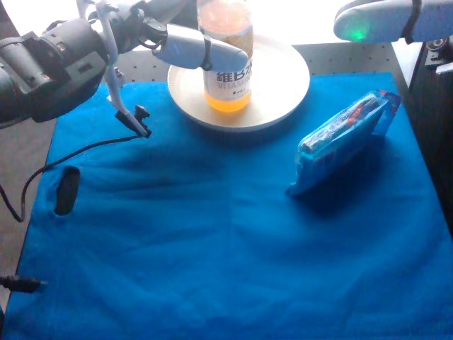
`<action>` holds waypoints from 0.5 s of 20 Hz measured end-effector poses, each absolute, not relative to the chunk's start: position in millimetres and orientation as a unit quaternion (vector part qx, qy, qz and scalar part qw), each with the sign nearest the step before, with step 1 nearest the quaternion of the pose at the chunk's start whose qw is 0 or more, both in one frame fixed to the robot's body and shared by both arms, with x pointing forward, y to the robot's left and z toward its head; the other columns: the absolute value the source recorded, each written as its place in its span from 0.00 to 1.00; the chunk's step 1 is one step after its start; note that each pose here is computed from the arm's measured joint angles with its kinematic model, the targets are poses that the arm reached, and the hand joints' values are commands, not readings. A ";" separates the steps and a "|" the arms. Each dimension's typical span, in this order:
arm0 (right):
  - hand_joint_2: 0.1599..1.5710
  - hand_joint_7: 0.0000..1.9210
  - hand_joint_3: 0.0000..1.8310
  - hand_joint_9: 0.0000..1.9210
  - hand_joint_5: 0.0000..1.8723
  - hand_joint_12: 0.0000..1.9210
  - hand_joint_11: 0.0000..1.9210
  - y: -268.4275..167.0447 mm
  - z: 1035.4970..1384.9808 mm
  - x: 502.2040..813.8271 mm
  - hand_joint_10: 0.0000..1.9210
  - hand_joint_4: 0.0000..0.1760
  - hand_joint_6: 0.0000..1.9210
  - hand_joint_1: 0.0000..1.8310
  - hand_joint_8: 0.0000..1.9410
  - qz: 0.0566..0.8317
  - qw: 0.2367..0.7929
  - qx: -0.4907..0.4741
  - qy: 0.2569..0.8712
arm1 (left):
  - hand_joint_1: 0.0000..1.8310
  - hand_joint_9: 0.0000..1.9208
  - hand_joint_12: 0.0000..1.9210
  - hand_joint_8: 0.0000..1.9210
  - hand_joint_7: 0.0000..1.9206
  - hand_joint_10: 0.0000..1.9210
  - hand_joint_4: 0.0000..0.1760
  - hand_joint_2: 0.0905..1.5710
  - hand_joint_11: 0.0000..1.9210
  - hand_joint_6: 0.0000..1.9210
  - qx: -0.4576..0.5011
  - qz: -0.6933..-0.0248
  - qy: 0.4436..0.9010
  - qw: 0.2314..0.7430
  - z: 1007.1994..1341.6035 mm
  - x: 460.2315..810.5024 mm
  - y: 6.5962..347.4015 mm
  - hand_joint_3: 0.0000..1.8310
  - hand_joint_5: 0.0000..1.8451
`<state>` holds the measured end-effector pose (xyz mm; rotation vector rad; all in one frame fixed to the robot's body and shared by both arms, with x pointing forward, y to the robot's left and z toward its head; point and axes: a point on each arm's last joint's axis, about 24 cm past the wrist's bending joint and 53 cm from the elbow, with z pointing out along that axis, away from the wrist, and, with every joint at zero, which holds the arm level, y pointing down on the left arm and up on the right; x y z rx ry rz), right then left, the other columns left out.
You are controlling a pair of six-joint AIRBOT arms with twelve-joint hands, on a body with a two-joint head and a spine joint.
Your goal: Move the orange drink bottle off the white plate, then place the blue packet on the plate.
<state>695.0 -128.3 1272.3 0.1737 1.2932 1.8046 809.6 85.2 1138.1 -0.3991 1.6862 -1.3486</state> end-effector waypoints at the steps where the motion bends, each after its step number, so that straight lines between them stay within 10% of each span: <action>1: 0.46 0.08 0.00 0.08 0.10 0.27 0.00 -128.1 1272.7 694.9 0.00 0.66 0.00 0.40 0.00 0.727 0.441 0.070 0.521 | 0.64 0.57 0.47 0.42 0.51 0.02 0.00 0.73 0.37 0.60 -0.164 -0.549 0.683 0.453 1137.7 809.7 83.4 0.00 0.44; 7: 0.43 0.09 0.00 0.08 0.10 0.27 0.00 -127.8 1273.8 694.6 0.00 0.69 0.00 0.39 0.00 0.728 0.442 0.069 0.519 | 0.67 0.67 0.65 0.54 0.54 0.04 0.00 0.70 0.44 0.49 -0.173 -0.568 0.675 0.438 1135.1 809.2 75.3 0.00 0.49; 8: 0.43 0.08 0.00 0.08 0.10 0.27 0.00 -127.9 1273.9 694.7 0.00 0.69 0.00 0.39 0.00 0.729 0.442 0.070 0.519 | 0.61 0.52 0.86 0.54 0.49 0.43 0.00 0.71 0.36 0.50 -0.173 -0.568 0.675 0.439 1135.4 809.7 76.1 0.01 0.51; 9: 0.43 0.08 0.00 0.08 0.10 0.26 0.00 -127.9 1273.9 694.6 0.00 0.70 0.00 0.39 0.00 0.729 0.442 0.069 0.519 | 0.66 0.36 0.95 0.71 0.44 0.61 0.00 0.72 0.23 0.40 -0.173 -0.568 0.675 0.439 1135.6 810.1 76.9 0.00 0.53; 10: 0.43 0.09 0.00 0.08 0.10 0.24 0.00 -127.8 1273.9 694.5 0.00 0.71 0.00 0.39 0.00 0.729 0.442 0.069 0.519 | 0.60 0.25 0.90 0.44 0.39 0.50 0.00 0.70 0.07 0.49 -0.175 -0.569 0.674 0.438 1136.3 810.4 77.9 0.00 0.52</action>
